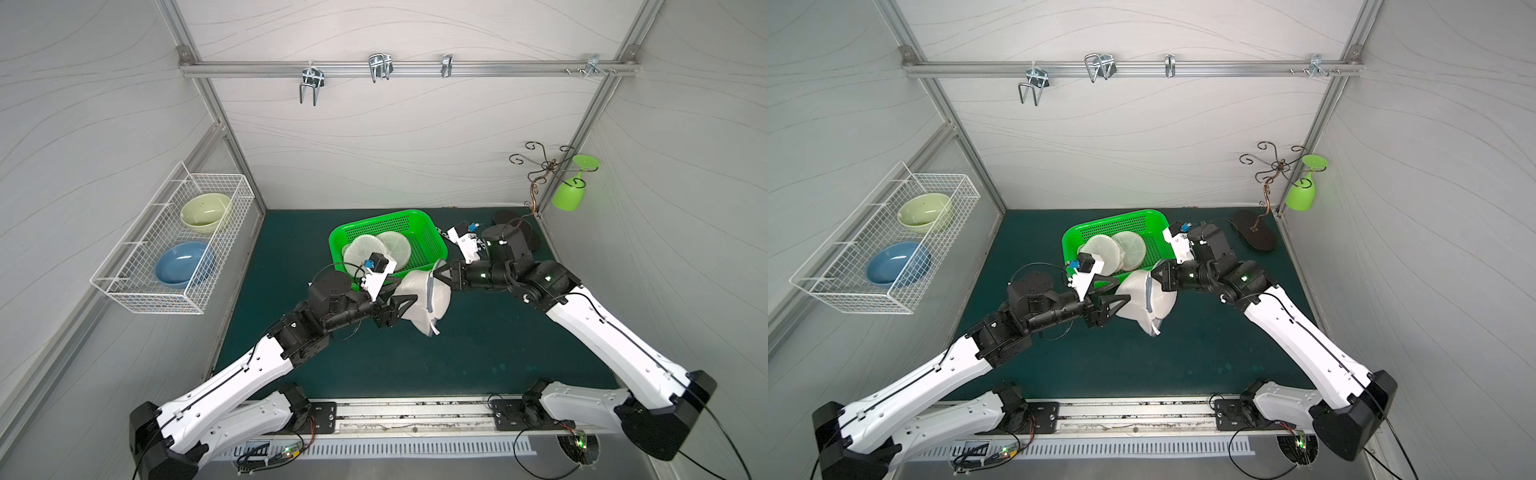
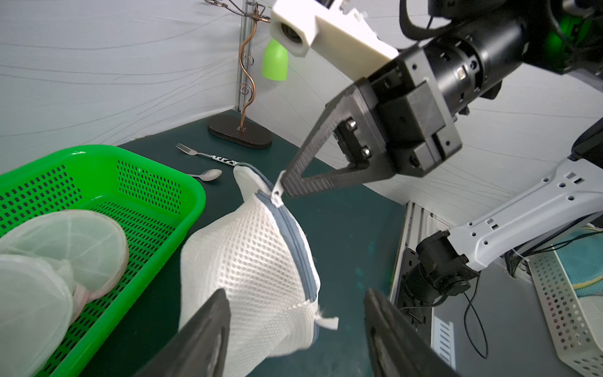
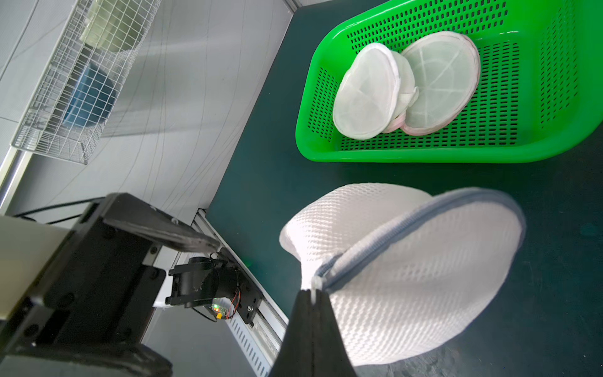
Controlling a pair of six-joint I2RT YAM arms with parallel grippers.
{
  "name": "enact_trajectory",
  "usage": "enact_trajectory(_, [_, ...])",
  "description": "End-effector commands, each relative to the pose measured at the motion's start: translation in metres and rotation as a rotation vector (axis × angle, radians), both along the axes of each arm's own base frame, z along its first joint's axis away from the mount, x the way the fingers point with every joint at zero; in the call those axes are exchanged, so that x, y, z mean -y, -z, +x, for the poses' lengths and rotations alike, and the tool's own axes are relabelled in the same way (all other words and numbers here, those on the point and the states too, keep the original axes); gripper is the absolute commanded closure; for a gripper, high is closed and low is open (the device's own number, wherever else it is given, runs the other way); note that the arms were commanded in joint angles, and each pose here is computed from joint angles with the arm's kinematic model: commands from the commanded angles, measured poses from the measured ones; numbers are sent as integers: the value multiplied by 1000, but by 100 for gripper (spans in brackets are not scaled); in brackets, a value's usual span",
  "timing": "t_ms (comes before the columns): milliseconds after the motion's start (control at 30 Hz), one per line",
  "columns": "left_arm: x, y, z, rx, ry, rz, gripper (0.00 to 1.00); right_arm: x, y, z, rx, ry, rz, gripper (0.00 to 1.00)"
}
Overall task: Turn the laundry bag inside out
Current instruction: Zip the zipper on the laundry bag.
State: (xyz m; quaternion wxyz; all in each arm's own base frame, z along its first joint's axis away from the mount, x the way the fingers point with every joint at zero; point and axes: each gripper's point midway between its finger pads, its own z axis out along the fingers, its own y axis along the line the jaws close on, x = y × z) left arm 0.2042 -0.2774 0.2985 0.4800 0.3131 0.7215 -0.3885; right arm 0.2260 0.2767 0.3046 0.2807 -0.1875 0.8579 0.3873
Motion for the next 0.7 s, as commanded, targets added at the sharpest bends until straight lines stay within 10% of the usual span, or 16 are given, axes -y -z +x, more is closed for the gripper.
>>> enact_trajectory(0, [3, 1, 4, 8, -11, 10, 31, -9, -19, -4, 48, -34, 39, 100])
enact_trajectory(267, [6, 7, 8, 38, 12, 97, 32, -20, -30, -21, 90, -123, 74, 100])
enact_trajectory(667, [15, 0, 10, 58, 40, 72, 63, -31, -43, -36, 118, -202, 109, 100])
